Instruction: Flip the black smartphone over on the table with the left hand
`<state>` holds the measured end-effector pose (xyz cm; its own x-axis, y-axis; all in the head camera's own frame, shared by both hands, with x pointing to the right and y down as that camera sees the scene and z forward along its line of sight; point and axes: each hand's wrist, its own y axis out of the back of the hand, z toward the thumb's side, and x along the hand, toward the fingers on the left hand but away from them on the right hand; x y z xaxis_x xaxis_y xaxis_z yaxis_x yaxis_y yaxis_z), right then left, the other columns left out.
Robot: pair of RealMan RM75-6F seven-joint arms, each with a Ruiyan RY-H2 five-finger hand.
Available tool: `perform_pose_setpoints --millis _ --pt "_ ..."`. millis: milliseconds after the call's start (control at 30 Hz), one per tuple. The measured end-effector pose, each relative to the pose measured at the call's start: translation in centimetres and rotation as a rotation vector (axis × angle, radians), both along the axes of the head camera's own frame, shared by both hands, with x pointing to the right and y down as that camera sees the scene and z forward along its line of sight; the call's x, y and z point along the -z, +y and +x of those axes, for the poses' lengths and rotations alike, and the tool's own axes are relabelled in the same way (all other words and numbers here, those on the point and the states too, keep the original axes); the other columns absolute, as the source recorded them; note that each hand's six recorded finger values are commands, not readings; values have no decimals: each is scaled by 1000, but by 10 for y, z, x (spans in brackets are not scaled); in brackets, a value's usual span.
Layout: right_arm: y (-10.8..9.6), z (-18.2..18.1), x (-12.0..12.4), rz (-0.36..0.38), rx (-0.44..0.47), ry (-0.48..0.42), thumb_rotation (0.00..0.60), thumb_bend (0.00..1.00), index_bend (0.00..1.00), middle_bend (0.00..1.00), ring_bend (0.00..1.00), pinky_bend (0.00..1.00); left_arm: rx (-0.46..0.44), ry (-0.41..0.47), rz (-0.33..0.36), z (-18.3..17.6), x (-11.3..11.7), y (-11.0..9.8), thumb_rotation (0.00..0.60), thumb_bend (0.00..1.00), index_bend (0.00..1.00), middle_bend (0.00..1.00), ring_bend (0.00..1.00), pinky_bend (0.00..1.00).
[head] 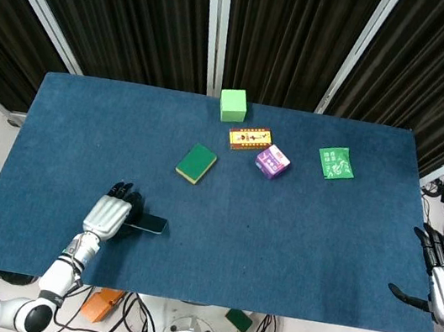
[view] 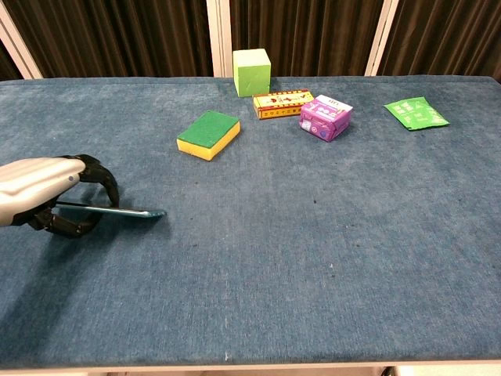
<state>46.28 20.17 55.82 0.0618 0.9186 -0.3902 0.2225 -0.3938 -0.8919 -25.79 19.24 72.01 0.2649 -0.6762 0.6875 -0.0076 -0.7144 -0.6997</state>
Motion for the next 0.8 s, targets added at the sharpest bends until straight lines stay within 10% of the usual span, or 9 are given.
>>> perform_pose_setpoints --millis 433,800 --pt "3 4 1 0 -12 1 600 148 0 0 0 0 -138 22 -136 24 8 -20 600 507 305 159 18 42" --pt "5 9 -1 -9 -25 1 600 149 0 0 0 0 -180 -44 -68 28 15 -41 600 501 190 125 10 42"
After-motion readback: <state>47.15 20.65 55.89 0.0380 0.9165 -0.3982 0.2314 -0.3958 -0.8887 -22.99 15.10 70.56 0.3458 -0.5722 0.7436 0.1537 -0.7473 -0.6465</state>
